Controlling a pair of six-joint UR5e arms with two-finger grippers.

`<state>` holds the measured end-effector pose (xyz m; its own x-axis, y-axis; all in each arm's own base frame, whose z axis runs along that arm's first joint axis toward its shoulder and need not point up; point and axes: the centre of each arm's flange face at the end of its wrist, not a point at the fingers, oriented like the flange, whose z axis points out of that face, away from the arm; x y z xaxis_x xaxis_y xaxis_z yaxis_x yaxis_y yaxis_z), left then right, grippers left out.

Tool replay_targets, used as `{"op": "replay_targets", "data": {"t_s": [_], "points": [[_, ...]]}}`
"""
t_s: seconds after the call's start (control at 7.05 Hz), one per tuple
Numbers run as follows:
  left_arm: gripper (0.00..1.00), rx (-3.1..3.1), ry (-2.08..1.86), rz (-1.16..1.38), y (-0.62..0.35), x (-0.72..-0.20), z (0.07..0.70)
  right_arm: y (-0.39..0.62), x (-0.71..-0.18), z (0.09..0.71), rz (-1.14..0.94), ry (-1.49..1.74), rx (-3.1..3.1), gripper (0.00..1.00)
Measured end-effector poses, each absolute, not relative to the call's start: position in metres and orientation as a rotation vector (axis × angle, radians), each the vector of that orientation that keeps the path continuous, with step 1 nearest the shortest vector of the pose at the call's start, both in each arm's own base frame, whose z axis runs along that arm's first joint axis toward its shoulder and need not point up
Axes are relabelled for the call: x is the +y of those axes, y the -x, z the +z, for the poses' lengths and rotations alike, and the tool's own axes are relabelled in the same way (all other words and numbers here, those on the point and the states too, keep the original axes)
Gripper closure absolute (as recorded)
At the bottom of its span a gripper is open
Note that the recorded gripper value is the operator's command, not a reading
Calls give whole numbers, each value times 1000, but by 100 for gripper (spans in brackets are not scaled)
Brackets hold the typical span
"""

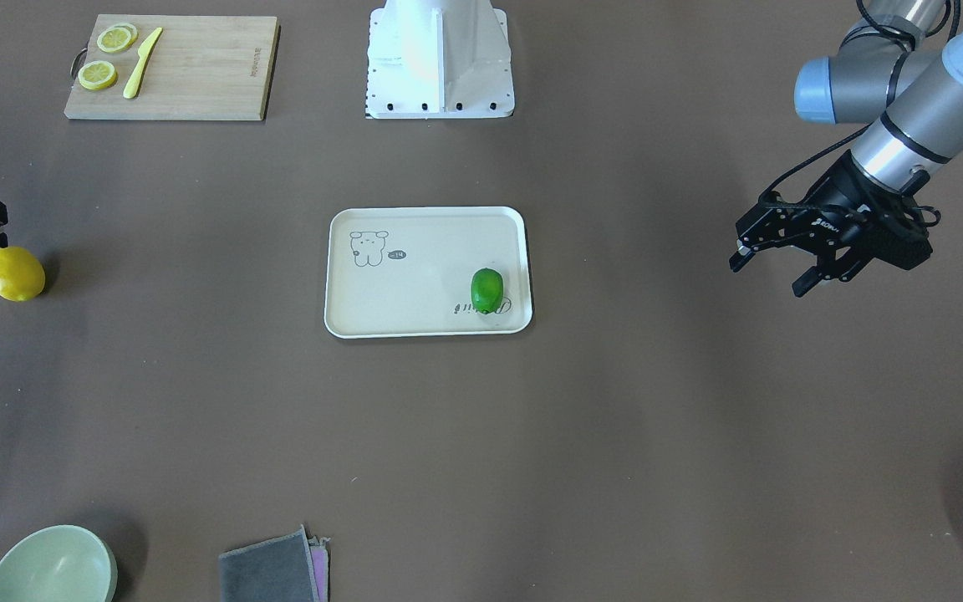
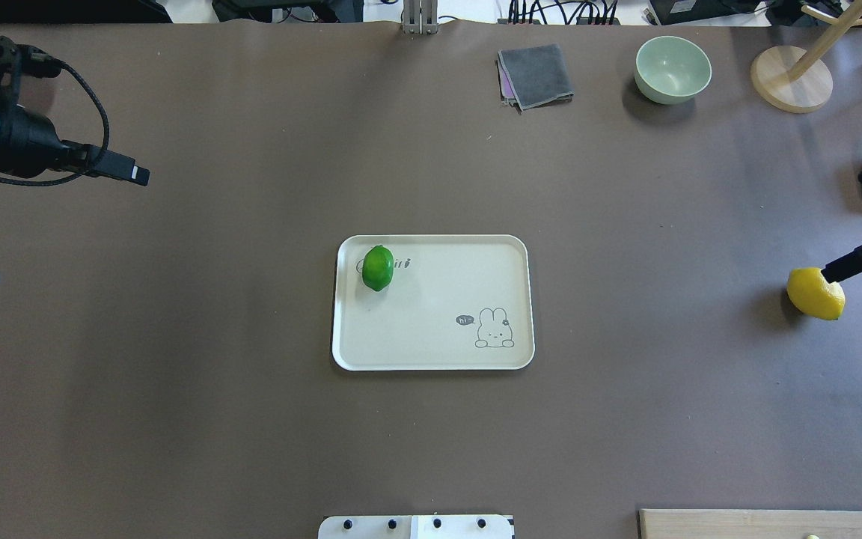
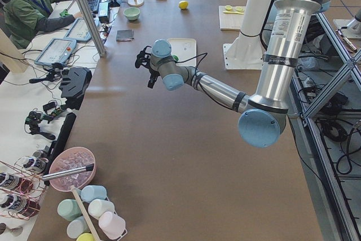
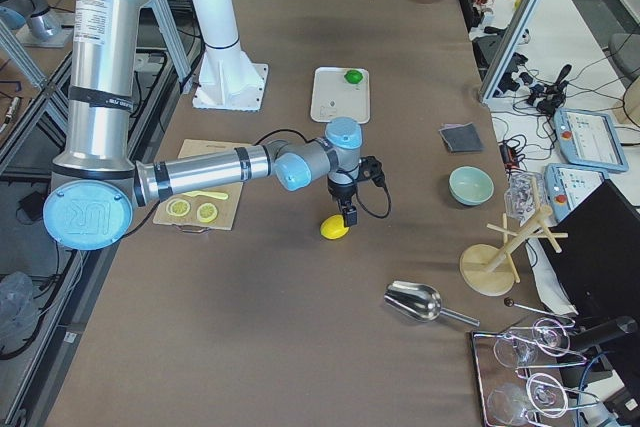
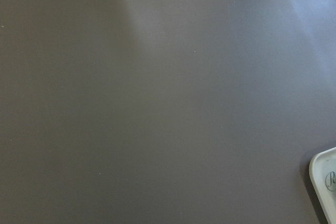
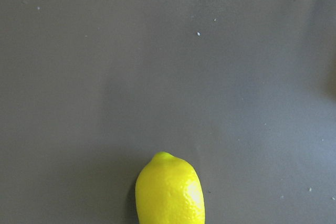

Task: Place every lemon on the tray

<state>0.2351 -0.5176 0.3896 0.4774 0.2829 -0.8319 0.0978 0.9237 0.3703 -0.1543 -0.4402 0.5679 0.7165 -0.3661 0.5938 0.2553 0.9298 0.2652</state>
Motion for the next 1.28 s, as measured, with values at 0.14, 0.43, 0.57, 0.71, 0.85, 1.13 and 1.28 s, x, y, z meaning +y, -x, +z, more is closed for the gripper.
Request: {"op": "replay_targets", "data": {"t_s": [0.14, 0.43, 0.57, 0.71, 0.85, 1.13, 1.28], "points": [[2, 1074, -396, 117, -235, -518, 390, 167, -438, 589, -371, -160, -694, 0], [2, 1073, -398, 115, -235, -518, 390, 184, -432, 626, -406, -160, -713, 0], [2, 1072, -399, 115, -235, -518, 390, 192, -428, 636, -422, -159, -719, 0], [2, 1072, -400, 115, -235, -518, 390, 198, -426, 640, -433, -157, -722, 1], [2, 1072, -400, 115, -235, -518, 390, 201, -425, 641, -440, -157, -724, 53], [2, 1072, -399, 114, -235, -518, 390, 203, -425, 638, -445, -167, -727, 100], [2, 1071, -399, 114, -235, -518, 390, 204, -427, 633, -445, -178, -729, 100]]}}
